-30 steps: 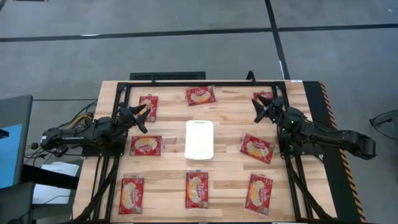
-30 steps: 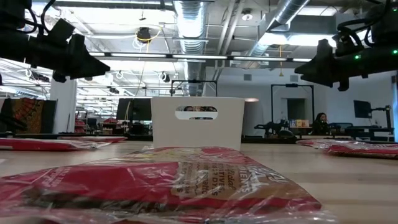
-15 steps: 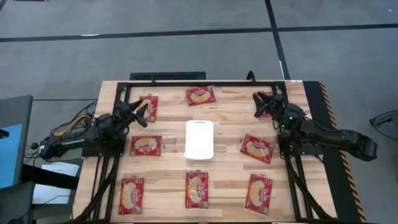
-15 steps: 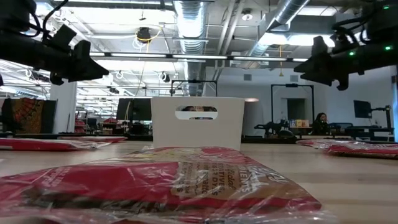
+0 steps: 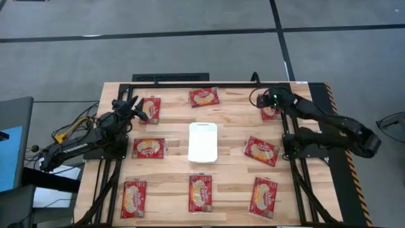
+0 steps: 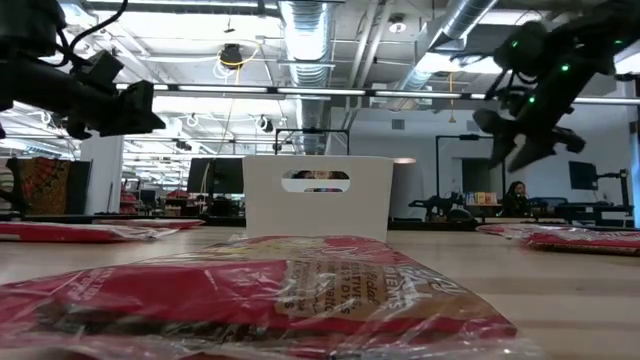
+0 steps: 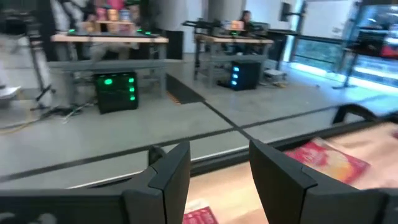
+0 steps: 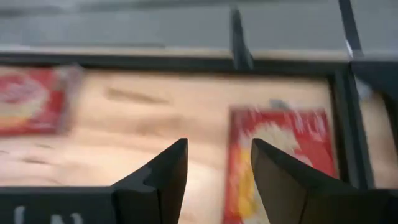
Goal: Sort popcorn bags into baskets
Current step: Put the red popcorn bag into the white bin
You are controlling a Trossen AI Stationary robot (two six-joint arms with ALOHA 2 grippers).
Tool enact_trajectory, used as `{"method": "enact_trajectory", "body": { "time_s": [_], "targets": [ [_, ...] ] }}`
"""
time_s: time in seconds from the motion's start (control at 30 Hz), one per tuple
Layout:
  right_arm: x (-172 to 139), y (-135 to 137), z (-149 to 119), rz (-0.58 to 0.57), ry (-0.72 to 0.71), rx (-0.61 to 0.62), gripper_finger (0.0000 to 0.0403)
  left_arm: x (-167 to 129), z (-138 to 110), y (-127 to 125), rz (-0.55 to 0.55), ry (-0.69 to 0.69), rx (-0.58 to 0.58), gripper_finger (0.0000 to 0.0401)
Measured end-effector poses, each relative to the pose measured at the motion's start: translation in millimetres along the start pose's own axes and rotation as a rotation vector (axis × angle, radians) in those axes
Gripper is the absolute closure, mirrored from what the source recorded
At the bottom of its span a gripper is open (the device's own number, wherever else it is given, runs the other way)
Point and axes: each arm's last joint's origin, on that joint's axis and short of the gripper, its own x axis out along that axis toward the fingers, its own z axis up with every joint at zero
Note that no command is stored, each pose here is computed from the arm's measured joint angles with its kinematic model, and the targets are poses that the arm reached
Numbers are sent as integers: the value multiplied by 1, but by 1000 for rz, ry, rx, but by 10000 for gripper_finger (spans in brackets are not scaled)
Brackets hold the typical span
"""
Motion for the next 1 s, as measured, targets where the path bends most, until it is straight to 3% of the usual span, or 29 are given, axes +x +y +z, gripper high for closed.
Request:
{"method": "enact_trajectory", "body": {
  "time_s": [0.17,0.4,0.6,0.8,1.0],
  "targets": [
    [21,-3,-4,-72,154,16,182,0,3,0,2,-28,-46,247],
    [51,3,-18,-142,276,-173,164,0,2,0,-1,-17,81,247],
    [69,5,-31,-209,350,-244,169,0,5,0,-14,-46,-55,247],
    [85,7,-40,-253,387,-338,200,-1,-4,-5,-170,55,-94,247],
    [86,14,-44,-211,387,-456,287,-1,-10,-4,-153,123,-244,247]
  ]
}}
